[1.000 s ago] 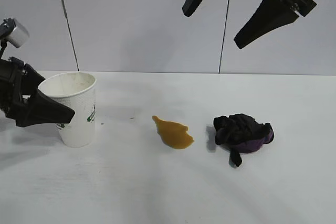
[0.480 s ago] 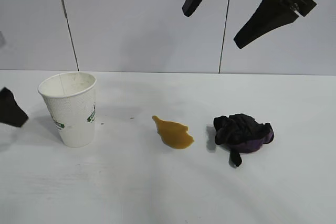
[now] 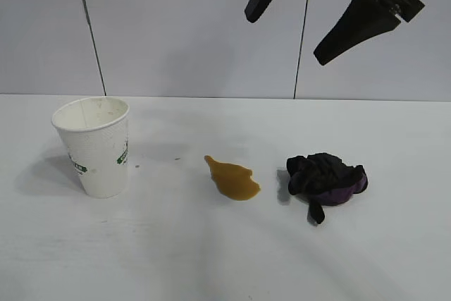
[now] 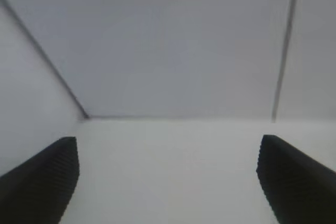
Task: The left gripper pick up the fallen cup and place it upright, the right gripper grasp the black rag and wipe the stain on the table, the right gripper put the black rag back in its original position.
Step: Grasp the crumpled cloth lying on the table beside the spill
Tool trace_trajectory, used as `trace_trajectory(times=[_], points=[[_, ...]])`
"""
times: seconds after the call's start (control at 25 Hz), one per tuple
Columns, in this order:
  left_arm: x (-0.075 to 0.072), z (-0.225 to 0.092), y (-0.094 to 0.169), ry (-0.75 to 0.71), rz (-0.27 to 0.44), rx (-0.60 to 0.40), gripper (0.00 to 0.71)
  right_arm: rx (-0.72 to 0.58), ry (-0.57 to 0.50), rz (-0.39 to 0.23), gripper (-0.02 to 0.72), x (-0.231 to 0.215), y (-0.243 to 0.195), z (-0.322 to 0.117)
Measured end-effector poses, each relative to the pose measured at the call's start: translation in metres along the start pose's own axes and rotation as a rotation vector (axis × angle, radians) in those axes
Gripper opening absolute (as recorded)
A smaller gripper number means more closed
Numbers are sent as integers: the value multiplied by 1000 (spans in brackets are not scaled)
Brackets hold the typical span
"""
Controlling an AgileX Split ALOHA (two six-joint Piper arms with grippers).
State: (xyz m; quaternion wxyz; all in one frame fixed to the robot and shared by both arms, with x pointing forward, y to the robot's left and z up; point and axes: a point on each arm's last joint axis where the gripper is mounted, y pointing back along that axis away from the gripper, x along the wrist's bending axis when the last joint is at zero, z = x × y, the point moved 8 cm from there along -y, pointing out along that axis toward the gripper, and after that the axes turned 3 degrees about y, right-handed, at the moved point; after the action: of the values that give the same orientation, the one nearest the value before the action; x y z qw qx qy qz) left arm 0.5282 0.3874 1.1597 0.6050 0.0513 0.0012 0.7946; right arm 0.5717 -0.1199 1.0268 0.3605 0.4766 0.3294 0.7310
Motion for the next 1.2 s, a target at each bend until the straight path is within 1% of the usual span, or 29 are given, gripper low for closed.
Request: trace_trajectory(times=[0.04,0.08,0.12,0.2,0.28,0.36,0.44,0.48,0.56,0.6,0.68,0.76,0.84,0.88,0.92,1.0,1.08,1.2], points=[[10,20,21,4,37,-72,663,0,0,0,601,0,0,0],[16,34,36,7,64,-124,663,-1,0,0,601,0,0,0],[19,50,56,9,82,-188,663,-1,1,0,601,0,0,0],[18,79,97,22,96,-314,663,0,2,0,601,0,0,0],[13,98,136,41,83,-418,663,1,2,0,601,0,0,0],[4,110,175,57,46,-509,663,2,2,0,601,0,0,0],[-11,117,216,79,-27,-588,663,2,2,0,601,0,0,0],[-20,117,235,79,-74,-614,663,2,2,0,601,0,0,0],[-39,112,263,65,-164,-641,663,2,2,0,601,0,0,0],[-50,107,276,38,-215,-639,663,2,3,0,601,0,0,0],[-68,95,291,-34,-306,-607,663,2,3,0,601,0,0,0],[-82,79,297,-106,-396,-549,663,2,3,0,601,0,0,0],[-96,57,298,-153,-512,-432,662,2,3,0,601,0,0,0],[-101,44,299,-161,-569,-359,662,2,3,0,601,0,0,0],[-103,33,299,-157,-609,-295,662,2,6,0,601,0,0,0],[-102,10,297,-159,-641,-155,662,2,10,0,601,0,0,0],[-94,-8,295,-135,-635,-38,662,5,19,1,601,0,0,-1],[-71,-35,283,-100,-530,137,662,5,25,1,601,0,0,-1]])
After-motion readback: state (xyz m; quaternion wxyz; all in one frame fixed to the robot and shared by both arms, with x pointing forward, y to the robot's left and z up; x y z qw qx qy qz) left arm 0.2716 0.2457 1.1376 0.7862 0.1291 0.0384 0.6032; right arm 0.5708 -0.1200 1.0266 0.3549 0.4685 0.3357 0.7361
